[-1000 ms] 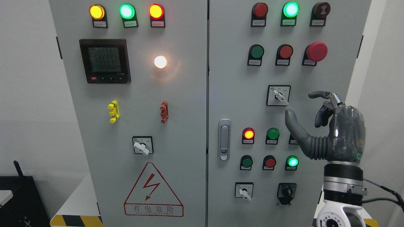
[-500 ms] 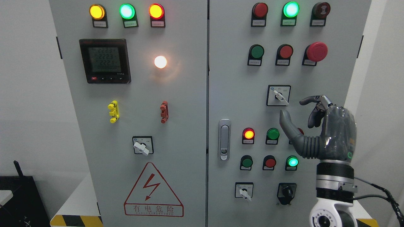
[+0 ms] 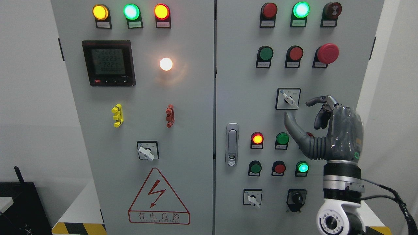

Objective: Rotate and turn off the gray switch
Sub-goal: 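Move the right hand toward the upper gray rotary switch, shaping a pinch, then pinch the switch's black handle between right thumb and index finger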

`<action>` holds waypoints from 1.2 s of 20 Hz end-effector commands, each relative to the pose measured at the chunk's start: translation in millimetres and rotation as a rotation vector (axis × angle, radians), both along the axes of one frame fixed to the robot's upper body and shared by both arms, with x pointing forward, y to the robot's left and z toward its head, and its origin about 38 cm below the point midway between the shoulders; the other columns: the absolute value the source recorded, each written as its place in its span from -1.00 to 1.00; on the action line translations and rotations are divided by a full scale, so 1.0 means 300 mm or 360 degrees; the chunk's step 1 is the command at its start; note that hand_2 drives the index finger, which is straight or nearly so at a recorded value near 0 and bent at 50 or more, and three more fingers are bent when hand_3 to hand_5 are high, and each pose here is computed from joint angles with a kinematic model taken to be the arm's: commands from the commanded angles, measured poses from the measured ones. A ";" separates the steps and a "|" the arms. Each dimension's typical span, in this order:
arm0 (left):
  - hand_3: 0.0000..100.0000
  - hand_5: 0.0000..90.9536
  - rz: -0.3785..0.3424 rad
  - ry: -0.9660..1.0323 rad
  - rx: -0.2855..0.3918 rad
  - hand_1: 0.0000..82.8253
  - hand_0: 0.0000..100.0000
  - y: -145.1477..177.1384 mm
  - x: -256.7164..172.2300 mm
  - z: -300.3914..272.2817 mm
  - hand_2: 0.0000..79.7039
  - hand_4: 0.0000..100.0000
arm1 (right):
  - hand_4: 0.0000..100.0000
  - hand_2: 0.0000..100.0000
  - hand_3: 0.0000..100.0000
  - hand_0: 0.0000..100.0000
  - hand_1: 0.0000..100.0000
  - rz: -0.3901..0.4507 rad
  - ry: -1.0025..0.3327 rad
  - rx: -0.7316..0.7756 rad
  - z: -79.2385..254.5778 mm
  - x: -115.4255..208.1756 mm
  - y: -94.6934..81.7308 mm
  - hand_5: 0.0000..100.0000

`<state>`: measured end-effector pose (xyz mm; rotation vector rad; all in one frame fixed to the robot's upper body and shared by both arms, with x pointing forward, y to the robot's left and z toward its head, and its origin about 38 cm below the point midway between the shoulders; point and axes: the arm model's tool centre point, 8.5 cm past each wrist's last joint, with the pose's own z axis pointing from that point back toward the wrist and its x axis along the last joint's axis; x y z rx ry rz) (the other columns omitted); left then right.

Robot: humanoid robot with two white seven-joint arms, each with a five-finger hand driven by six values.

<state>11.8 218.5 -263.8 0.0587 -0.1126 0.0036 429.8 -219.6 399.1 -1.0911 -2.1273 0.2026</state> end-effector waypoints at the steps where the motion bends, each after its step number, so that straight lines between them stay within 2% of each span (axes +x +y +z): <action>1: -1.00 -1.00 0.0042 -0.0053 -0.0006 -0.06 -0.76 0.000 0.047 0.000 -1.00 -1.00 | 1.00 0.02 0.93 -0.87 -0.08 0.0012 0.0035 0.0014 -0.010 0.029 0.017 1.00; 24: -1.00 -1.00 0.0042 -0.0053 -0.0004 -0.06 -0.76 0.003 0.047 0.000 -1.00 -1.00 | 1.00 0.12 0.93 -0.82 -0.09 0.0010 0.0034 0.0021 0.026 0.062 0.019 1.00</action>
